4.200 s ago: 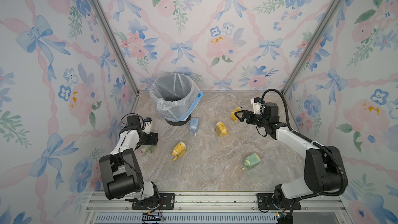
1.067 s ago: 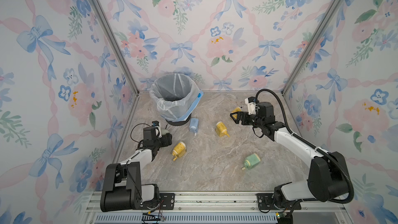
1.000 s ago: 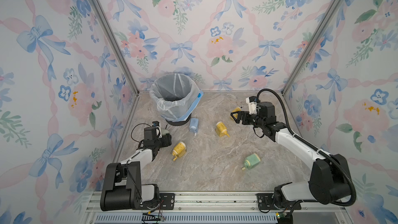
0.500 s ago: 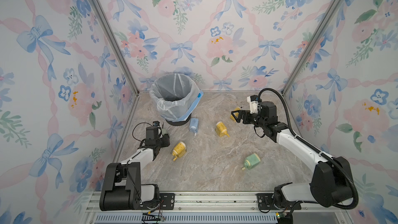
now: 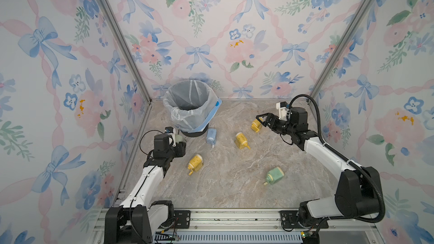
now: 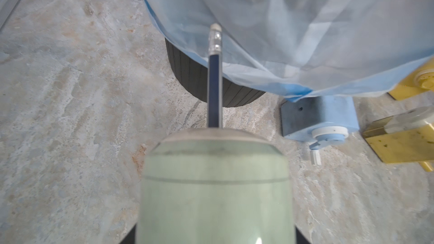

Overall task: Take out the pencil sharpener tray and clean the shavings
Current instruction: Pick up the pencil sharpener from the center of the board, then open the container of the pencil sharpener.

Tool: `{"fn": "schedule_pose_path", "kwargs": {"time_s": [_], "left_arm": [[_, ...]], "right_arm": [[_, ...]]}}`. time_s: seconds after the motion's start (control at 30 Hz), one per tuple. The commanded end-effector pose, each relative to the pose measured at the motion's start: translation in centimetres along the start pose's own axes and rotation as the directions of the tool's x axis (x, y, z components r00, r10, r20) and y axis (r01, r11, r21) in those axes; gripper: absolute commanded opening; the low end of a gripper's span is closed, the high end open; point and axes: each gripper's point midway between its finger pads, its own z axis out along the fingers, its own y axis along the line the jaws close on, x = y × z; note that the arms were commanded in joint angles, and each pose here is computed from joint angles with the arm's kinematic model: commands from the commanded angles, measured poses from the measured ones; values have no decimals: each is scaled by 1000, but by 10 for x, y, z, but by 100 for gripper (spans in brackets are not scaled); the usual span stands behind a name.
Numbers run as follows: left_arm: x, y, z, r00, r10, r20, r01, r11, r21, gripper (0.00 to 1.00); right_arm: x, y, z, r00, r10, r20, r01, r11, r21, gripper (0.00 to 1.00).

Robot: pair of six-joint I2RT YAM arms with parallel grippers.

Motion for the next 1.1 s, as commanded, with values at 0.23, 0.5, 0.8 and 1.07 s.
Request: {"fn": "schedule_pose_path", "kwargs": {"time_s": [0.23, 0.5, 0.8, 1.07], "left_arm": [[-8, 2, -38, 992, -117, 47, 120, 990, -67, 0], [-38, -50, -68, 988, -66, 138, 49, 991, 128, 0], [-42, -112, -93, 982, 63, 180, -120, 938, 325, 0], [-55, -155, -79, 945, 272, 182, -324, 861, 393, 0]], "right_arm": [[40, 51, 11, 985, -137, -106, 130, 989, -71, 97], [59, 68, 7, 946, -287, -150, 279, 958, -72, 97], [77, 88, 2, 896, -411, -168, 366, 898, -244, 97], [79, 105, -2, 877, -447, -177, 376, 867, -326, 97]]}}
